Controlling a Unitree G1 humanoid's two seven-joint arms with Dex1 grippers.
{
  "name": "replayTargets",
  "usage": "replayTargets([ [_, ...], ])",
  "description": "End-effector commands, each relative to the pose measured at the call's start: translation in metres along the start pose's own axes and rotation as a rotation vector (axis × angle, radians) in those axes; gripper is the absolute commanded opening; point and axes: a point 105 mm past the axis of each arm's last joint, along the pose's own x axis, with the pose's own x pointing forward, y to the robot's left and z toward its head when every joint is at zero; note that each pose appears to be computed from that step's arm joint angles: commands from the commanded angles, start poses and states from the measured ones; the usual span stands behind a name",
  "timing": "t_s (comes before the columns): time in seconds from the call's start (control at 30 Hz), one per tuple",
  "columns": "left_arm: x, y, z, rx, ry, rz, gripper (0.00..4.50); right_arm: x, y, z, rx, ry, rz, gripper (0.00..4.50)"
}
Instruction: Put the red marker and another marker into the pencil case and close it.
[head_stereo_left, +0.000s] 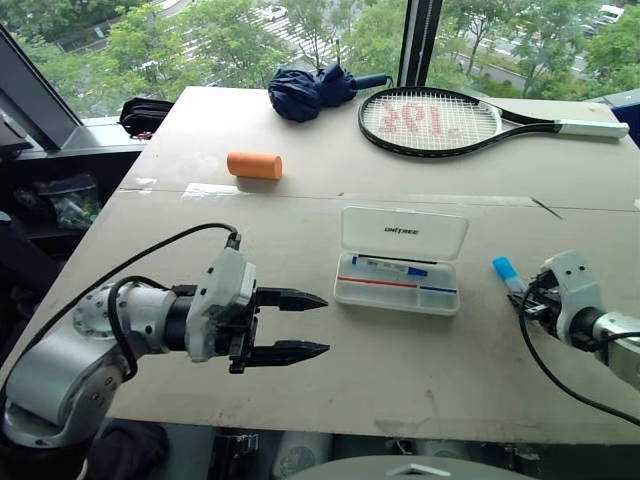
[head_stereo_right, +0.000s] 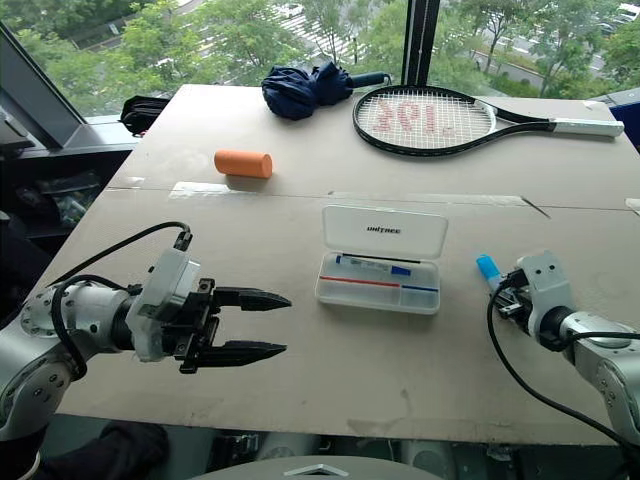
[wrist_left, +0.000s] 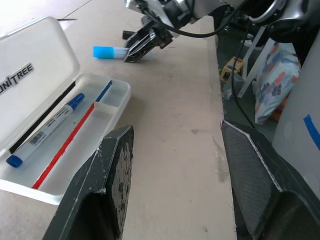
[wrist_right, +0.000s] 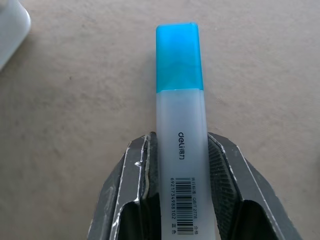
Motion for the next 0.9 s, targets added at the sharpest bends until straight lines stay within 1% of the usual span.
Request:
replayTargets([
  [0.03, -0.016, -0.001, 0.004, 0.013, -0.057, 0.038, 2.78, -0.019, 0.058, 0.051, -0.246, -0.169, 0.340, 0.71],
  [0.07, -0.024, -0.001, 0.003, -0.004, -0.056, 0.033, 2.78, -0.021, 0.076, 0.060, -0.318, -0.186, 0.437, 0.71],
  [0.13, -0.037, -0.002, 0.001, -0.044, -0.054, 0.040, 2.78, -0.017, 0.100, 0.075, -0.452, -0.204, 0.555, 0.71],
  [0.3, -0.052, -0.009, -0.012, -0.064, -0.009, 0.064, 2.78, 0.009, 0.140, 0.100, -0.639, -0.233, 0.724, 0.71],
  [0.37, -0.054, -0.011, -0.013, -0.070, -0.007, 0.079, 2.78, 0.019, 0.153, 0.104, -0.714, -0.225, 0.766, 0.71],
  [0.47, -0.056, -0.017, -0.017, -0.084, 0.002, 0.098, 2.78, 0.031, 0.164, 0.107, -0.787, -0.206, 0.805, 0.71],
  [0.6, -0.059, -0.027, -0.020, -0.095, 0.008, 0.121, 2.78, 0.038, 0.175, 0.112, -0.817, -0.195, 0.859, 0.71],
  [0.87, -0.059, -0.034, -0.023, -0.103, 0.011, 0.144, 2.78, 0.043, 0.183, 0.115, -0.799, -0.167, 0.901, 0.71],
  [0.9, -0.059, -0.034, -0.023, -0.103, 0.011, 0.144, 2.78, 0.043, 0.183, 0.115, -0.800, -0.164, 0.905, 1.21],
])
